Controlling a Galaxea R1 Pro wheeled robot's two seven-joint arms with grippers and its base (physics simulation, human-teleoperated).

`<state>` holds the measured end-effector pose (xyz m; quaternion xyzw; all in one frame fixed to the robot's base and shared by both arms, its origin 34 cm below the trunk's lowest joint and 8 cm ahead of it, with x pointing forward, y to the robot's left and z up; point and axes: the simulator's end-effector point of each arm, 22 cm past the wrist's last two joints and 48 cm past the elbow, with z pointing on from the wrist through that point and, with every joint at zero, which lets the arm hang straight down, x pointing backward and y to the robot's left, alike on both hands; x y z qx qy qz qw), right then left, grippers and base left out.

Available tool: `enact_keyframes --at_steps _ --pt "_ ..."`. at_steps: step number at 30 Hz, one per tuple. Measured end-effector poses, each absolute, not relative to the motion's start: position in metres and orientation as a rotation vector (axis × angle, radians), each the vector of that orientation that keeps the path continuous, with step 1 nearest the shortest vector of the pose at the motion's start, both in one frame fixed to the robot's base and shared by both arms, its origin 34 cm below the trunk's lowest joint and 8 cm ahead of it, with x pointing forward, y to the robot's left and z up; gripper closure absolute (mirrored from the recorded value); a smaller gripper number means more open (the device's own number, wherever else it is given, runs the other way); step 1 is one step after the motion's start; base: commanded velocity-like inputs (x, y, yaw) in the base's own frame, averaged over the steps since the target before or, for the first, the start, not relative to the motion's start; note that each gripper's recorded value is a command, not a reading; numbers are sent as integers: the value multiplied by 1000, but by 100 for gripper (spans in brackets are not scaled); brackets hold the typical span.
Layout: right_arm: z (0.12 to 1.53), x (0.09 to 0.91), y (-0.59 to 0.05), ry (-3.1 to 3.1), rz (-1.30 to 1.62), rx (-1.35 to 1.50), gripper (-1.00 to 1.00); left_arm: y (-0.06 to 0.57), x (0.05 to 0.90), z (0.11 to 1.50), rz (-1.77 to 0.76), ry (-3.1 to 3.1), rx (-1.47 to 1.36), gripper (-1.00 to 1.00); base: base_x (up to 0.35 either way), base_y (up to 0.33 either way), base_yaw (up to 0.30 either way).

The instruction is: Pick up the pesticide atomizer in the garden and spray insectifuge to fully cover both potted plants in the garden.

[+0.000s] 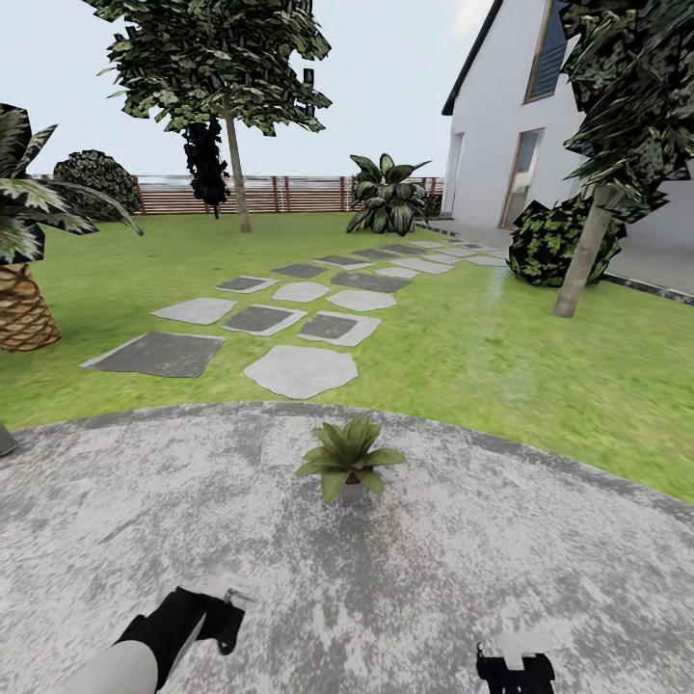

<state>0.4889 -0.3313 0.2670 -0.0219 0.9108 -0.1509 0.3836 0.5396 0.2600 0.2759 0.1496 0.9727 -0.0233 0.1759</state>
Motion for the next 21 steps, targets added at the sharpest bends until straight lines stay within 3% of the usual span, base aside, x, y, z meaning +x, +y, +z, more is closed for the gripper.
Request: enact_keyframes --at_steps 4,21 --pt "265 482 -343 2334 -397 87 -100 254 539 276 -73 2761 428 100 292 0 0" --pt "265 482 -342 2336 -390 97 -100 249 533 273 -57 2762 513 100 333 0 0"
